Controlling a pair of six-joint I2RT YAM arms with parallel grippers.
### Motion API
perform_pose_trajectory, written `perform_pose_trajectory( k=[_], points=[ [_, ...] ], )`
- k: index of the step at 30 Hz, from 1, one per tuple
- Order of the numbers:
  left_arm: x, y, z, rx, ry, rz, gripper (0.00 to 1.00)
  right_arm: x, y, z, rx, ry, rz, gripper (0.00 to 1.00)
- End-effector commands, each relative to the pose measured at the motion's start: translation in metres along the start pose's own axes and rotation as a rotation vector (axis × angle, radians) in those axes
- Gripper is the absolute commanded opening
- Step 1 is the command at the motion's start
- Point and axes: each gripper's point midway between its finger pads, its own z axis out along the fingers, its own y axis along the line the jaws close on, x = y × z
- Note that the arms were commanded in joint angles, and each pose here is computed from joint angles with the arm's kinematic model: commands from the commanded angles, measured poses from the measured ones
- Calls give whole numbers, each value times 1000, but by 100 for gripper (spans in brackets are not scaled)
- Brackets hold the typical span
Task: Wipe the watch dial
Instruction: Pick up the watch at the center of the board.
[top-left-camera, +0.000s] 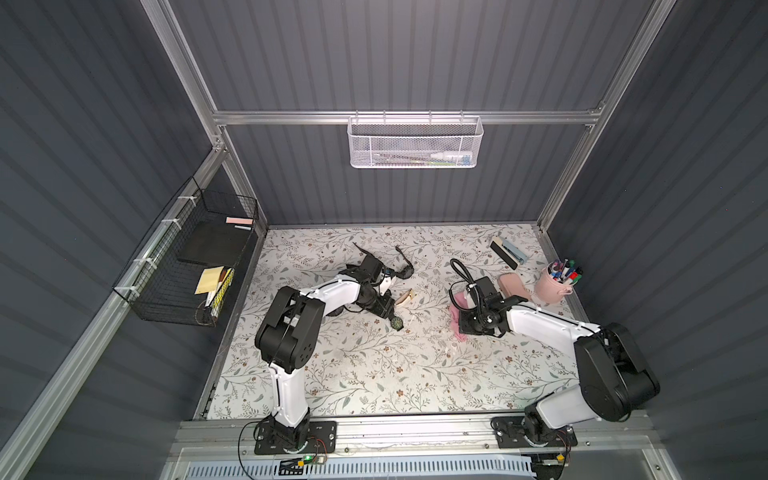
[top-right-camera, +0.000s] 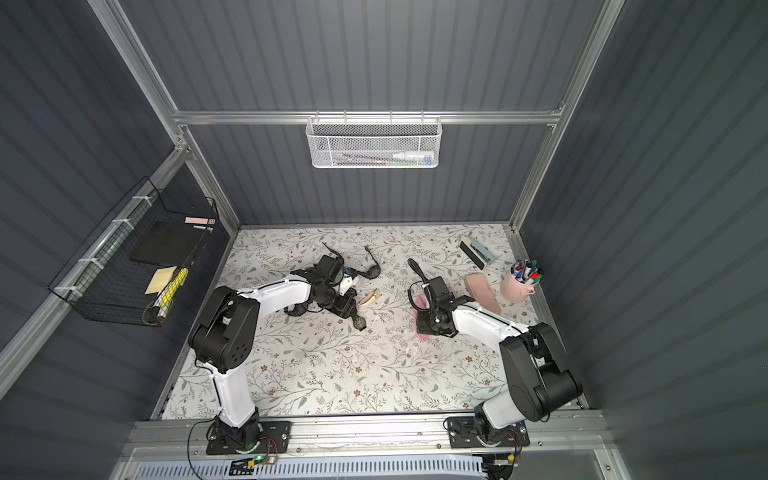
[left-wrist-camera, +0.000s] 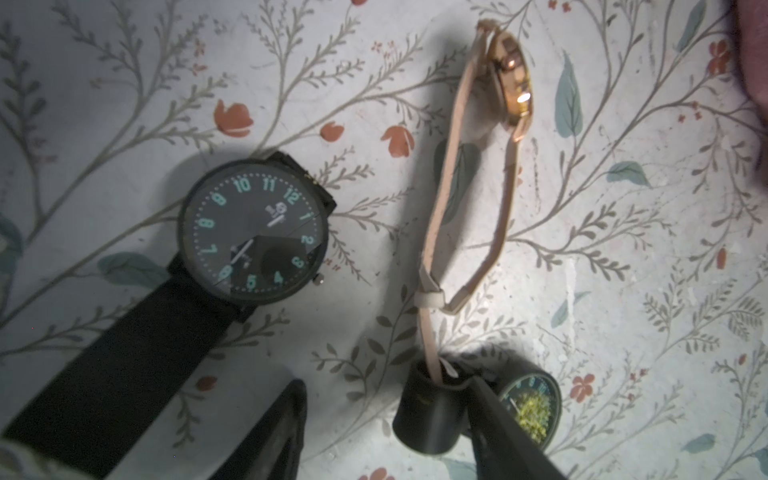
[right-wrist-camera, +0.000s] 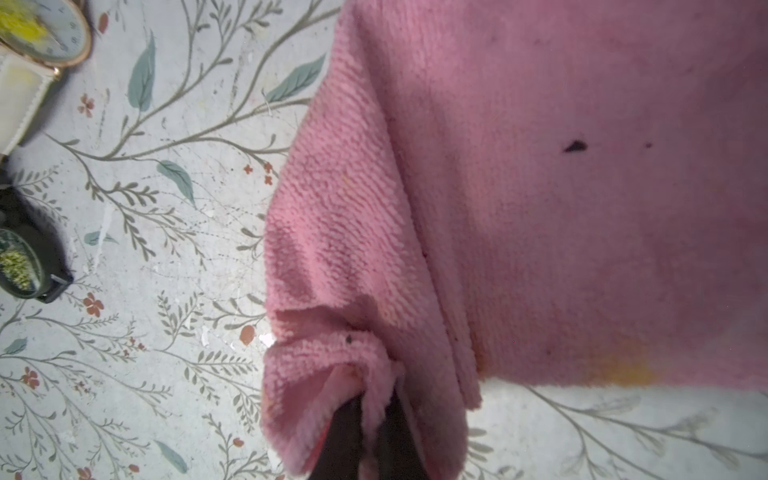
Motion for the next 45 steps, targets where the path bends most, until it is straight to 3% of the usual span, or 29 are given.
perform_pose_trajectory(
  k=[1, 28, 45],
  points=[
    [3, 2, 8, 13, 26, 6, 60, 0, 0, 4, -1, 17, 5, 0],
    [17, -16, -7, 88, -40, -139, 24, -4, 0, 4, -2, -10, 16, 0],
    [18, -33, -31, 187, -157, -432, 14, -28, 0, -10, -5, -68, -28, 0]
  ],
)
